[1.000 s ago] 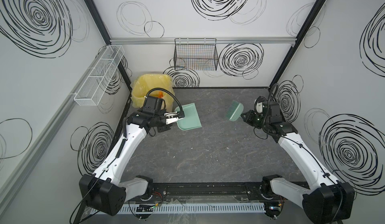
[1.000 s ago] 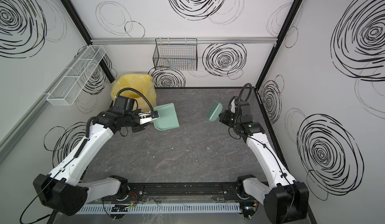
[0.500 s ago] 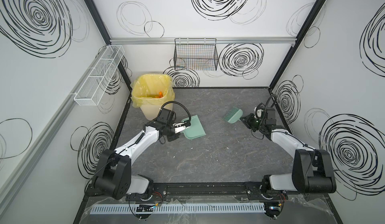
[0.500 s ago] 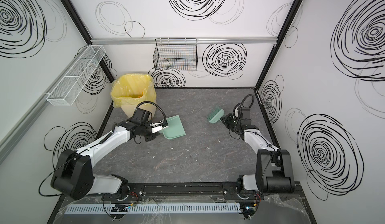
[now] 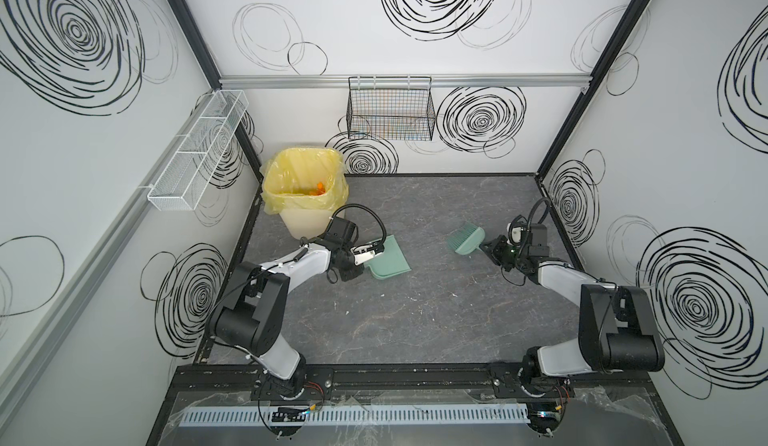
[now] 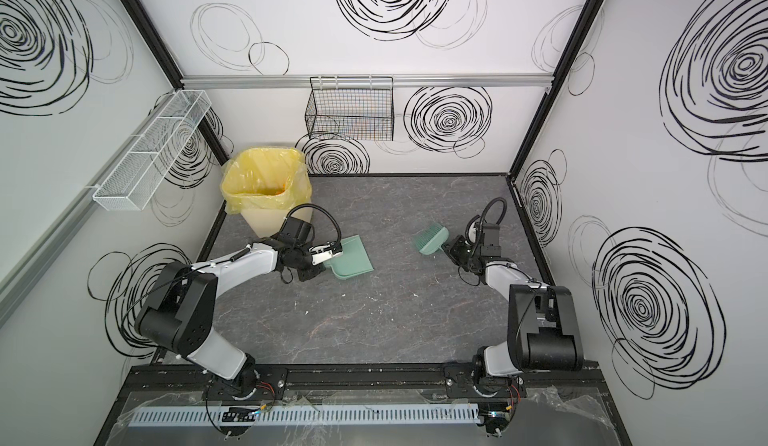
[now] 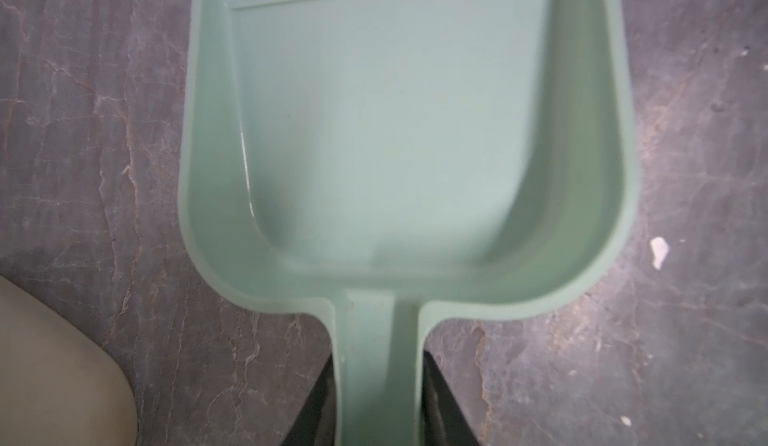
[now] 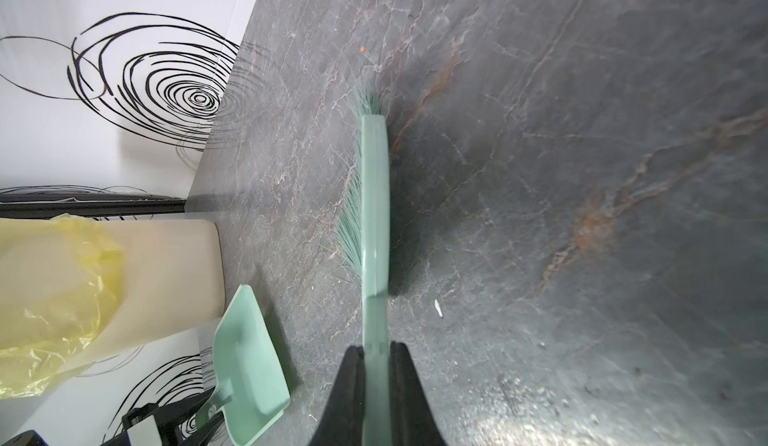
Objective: Sweep away the paper scraps from the table
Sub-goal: 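Lower the dustpan and brush onto the table and release both grippers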
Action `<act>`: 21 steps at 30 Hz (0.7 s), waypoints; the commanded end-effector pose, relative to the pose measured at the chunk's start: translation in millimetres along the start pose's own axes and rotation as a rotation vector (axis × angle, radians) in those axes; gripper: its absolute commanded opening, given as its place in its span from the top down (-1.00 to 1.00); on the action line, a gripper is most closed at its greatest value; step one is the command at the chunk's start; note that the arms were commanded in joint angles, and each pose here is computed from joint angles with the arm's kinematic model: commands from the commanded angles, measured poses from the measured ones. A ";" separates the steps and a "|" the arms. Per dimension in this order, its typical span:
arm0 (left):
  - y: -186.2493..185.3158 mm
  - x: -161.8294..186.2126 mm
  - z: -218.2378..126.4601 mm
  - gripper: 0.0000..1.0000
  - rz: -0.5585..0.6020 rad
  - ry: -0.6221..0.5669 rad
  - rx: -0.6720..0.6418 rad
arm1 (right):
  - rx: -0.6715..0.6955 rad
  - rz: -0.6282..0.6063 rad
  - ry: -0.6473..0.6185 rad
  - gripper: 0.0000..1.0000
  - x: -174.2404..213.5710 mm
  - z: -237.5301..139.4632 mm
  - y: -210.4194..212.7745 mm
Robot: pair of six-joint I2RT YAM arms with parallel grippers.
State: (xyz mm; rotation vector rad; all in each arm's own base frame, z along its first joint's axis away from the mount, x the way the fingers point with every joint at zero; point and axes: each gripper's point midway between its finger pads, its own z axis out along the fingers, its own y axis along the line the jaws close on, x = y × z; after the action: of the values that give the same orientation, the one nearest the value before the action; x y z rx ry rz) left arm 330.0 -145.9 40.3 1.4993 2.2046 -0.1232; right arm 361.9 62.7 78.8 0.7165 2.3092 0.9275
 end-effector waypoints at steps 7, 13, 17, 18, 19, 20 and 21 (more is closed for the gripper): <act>-0.3 -23.3 2.9 0.34 0.007 -0.058 0.014 | 0.091 0.021 0.034 0.68 19.5 3.0 -33.1; -5.0 -30.4 4.6 0.13 0.008 -0.066 0.027 | 0.132 0.020 0.038 0.51 23.2 1.6 -42.6; -8.0 -34.1 3.8 -0.07 0.013 -0.070 0.034 | 0.152 0.020 0.043 0.31 26.4 0.8 -48.4; -8.0 -34.6 2.7 -0.12 0.013 -0.071 0.032 | 0.160 0.019 0.044 0.23 27.2 0.1 -50.2; -8.6 -35.4 1.2 -0.16 0.012 -0.075 0.032 | 0.170 0.020 0.047 0.16 28.4 -0.4 -52.3; -9.1 -36.6 -0.8 -0.18 0.012 -0.080 0.033 | 0.175 0.019 0.046 0.14 28.5 -1.0 -53.0; -9.3 -38.6 -4.6 -0.20 0.012 -0.089 0.031 | 0.182 0.018 0.046 0.08 29.5 -1.8 -54.7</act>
State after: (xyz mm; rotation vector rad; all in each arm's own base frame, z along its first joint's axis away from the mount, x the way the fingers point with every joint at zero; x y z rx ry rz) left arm 328.5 -172.1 43.8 1.5147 2.1708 -0.1834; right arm 336.7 52.5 43.8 0.7691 2.4071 0.8131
